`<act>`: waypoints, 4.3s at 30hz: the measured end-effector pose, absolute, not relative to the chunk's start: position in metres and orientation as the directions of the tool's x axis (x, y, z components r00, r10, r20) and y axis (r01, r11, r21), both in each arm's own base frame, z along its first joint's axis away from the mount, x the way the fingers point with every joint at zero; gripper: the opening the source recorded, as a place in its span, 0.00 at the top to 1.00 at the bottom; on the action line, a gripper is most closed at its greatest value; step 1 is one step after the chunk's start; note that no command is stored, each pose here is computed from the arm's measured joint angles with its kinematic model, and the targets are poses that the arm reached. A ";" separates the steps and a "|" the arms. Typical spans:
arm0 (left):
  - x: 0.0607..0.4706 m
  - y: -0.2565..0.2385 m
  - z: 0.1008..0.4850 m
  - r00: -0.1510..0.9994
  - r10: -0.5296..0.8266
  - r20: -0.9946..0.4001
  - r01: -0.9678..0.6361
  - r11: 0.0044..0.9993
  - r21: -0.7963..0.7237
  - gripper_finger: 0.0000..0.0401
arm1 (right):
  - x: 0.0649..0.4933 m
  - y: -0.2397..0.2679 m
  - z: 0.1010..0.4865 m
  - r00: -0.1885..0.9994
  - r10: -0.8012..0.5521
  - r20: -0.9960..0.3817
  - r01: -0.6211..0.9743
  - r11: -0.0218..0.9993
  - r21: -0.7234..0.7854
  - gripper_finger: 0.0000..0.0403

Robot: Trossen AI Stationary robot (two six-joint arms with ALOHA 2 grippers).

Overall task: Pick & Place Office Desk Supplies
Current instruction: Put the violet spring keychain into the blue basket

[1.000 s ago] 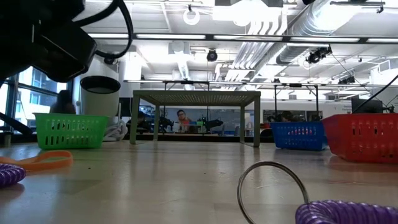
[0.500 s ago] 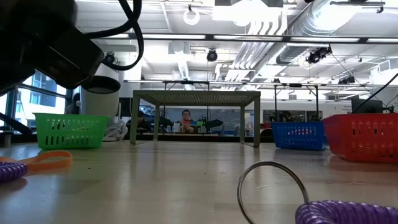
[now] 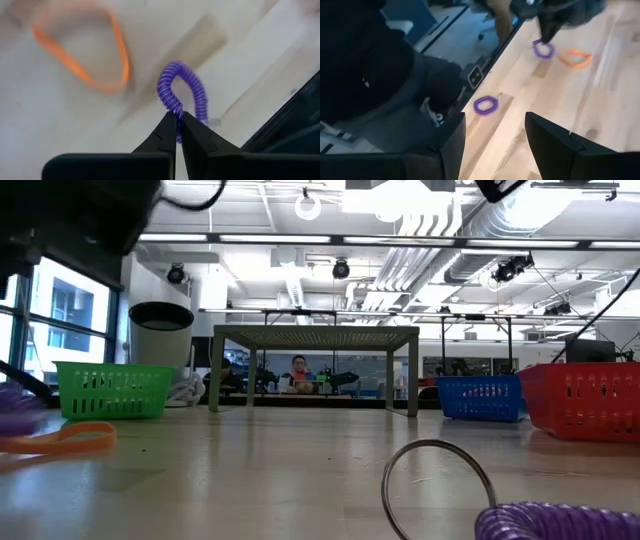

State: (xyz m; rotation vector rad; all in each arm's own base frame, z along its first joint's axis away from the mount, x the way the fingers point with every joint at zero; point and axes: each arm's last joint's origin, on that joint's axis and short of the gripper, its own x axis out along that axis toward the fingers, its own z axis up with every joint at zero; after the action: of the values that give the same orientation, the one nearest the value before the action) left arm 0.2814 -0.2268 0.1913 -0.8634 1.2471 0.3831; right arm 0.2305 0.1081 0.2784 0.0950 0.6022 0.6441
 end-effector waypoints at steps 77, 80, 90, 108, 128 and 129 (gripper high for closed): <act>0.341 -0.207 0.251 0.842 0.220 -0.493 -0.147 0.972 0.182 0.79 | 0.310 0.137 0.195 0.822 0.309 -0.479 -0.290 0.950 0.114 0.98; 0.345 -0.210 0.248 0.852 0.186 -0.490 -0.121 0.979 0.161 0.67 | 0.309 0.136 0.193 0.812 0.291 -0.506 -0.277 0.955 0.105 0.98; 0.347 -0.214 0.246 0.860 0.171 -0.481 -0.117 0.983 0.139 0.50 | 0.268 0.130 0.211 0.776 -0.052 -0.628 -0.019 0.994 -0.106 0.98; 0.346 -0.217 0.247 0.867 0.157 -0.473 -0.146 0.987 0.060 0.50 | 0.184 0.046 0.241 0.361 -0.620 -0.697 0.570 0.738 -0.361 0.98; 0.345 -0.219 0.246 0.862 0.088 -0.500 -0.122 0.992 -0.037 0.50 | 0.188 -0.046 0.193 0.172 -0.570 -0.804 0.686 0.654 -0.317 0.93; 0.345 -0.219 0.246 0.862 0.088 -0.500 -0.122 0.992 -0.037 0.50 | 0.187 -0.048 0.192 0.168 -0.565 -0.808 0.693 0.651 -0.311 0.91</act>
State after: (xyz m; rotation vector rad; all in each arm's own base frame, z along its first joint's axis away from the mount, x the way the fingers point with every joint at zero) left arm 0.3454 -0.2192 0.2459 -0.0680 0.5208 0.1102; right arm 0.1874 -0.0476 0.1922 0.1406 1.0783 -0.8986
